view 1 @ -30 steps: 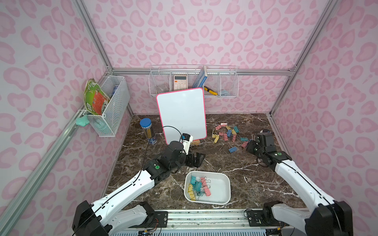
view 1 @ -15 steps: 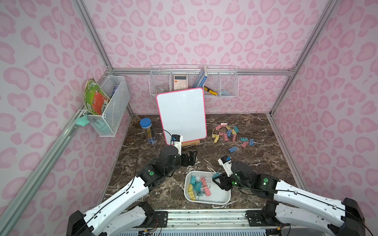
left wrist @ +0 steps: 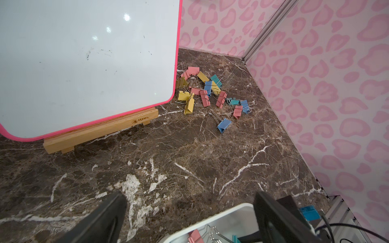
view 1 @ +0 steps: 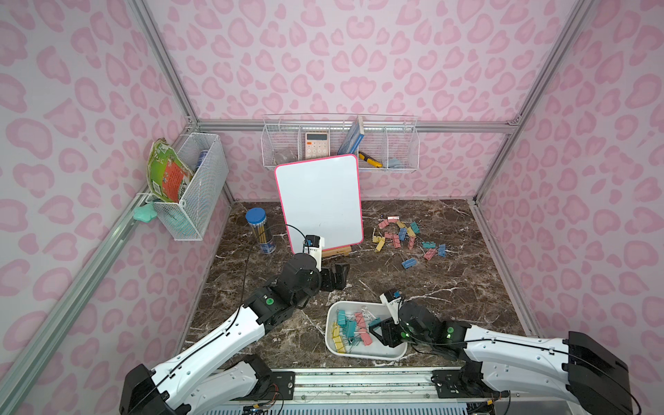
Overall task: Put the binder clips in the storage box
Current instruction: Place the binder clip in the storage box.
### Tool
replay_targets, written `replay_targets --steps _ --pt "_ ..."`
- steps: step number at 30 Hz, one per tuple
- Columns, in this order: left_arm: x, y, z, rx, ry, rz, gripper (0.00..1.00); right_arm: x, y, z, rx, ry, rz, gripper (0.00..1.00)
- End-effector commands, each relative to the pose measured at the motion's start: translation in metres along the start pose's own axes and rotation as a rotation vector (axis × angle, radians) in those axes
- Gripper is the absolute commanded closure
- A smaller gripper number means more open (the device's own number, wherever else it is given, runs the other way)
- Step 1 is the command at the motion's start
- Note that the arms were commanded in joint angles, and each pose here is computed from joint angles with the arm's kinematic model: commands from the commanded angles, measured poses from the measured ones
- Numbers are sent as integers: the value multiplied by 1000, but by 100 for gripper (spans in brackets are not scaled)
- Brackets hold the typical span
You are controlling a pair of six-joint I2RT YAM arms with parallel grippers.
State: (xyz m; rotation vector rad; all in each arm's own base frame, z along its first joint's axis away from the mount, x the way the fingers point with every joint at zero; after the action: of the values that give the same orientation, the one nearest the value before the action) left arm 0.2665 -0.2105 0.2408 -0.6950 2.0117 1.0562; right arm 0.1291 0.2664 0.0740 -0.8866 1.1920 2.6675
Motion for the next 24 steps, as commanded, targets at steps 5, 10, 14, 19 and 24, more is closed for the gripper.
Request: replay_targets --steps 5,10,14,19,24 --pt "-5 0 -4 17 18 -13 1 -9 -10 10 -2 12 10 45" --pt "-3 2 -3 12 17 -11 1 -15 -7 19 -25 19 4 27" --pt "-3 4 -1 6 16 -16 1 -38 9 32 -44 39 -73 27" --pt "-3 5 -4 24 5 -17 1 -111 59 17 93 20 -342 28" --pt "-2 -3 -20 105 -31 19 1 -182 123 -94 458 -233 -556 30"
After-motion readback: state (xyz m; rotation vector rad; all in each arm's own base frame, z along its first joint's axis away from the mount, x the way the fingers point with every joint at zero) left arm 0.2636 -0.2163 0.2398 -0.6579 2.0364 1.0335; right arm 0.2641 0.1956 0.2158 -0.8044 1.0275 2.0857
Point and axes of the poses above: each gripper's point midway between its finger pads, its own y axis back along the fingers, its own z axis along the line the jaws close on, x = y × z, the point moved 1 cm from there along y, back along the fingers, and after that the axes turned 1 degree about -y, right-handed, at the moved point
